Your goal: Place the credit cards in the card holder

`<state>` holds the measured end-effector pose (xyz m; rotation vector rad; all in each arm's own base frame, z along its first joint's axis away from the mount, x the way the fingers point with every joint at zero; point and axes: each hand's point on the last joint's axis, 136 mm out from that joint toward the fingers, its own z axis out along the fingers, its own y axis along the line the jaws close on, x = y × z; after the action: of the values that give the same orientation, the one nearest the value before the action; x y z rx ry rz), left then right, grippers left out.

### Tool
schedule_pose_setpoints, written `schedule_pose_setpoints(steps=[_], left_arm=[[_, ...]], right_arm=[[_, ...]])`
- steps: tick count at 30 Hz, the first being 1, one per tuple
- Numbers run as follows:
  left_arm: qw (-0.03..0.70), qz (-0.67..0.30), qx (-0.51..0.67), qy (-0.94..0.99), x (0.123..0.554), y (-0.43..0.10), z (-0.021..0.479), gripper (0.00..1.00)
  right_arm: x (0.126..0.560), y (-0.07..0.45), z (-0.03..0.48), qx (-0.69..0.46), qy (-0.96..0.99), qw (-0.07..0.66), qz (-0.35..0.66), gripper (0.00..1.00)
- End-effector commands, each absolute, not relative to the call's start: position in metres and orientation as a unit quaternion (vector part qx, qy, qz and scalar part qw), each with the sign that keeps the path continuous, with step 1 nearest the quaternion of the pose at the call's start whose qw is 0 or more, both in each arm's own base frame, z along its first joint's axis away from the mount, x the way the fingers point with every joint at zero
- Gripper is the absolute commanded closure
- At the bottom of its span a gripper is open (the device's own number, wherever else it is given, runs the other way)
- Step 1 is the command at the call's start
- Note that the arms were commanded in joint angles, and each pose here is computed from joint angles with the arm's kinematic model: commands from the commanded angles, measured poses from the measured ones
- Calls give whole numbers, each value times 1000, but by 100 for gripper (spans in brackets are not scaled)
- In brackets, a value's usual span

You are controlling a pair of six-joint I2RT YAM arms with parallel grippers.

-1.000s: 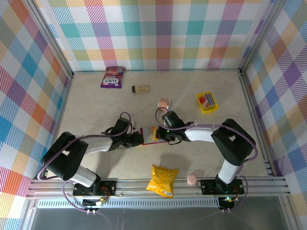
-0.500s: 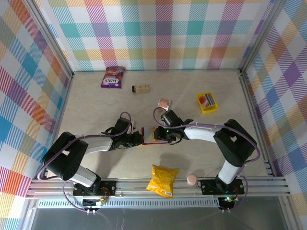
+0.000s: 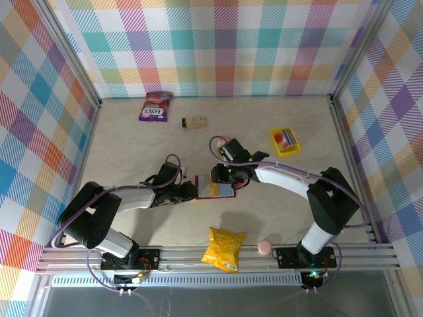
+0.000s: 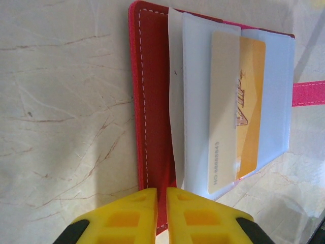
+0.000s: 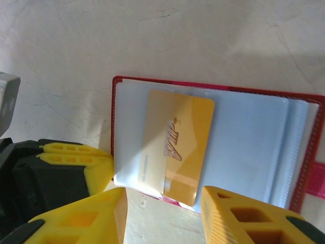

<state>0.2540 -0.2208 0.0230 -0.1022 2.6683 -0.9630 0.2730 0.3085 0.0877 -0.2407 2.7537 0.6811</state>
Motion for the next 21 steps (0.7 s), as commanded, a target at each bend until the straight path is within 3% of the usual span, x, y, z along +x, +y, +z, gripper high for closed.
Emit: schedule_pose_setpoints(steps=[1,10,21], left_arm=[[156,-318,-36,934,257,-214,21,86],[164,-326,-31,930,257,-216,26,86],[232,-349,-23,908,259,-210,63,81]], right_arm=[[264,309,71,-100,966,104,214,59],[275,315,55,-105,973,89,184,59],[279,323,60,-113,971,91,189,59]])
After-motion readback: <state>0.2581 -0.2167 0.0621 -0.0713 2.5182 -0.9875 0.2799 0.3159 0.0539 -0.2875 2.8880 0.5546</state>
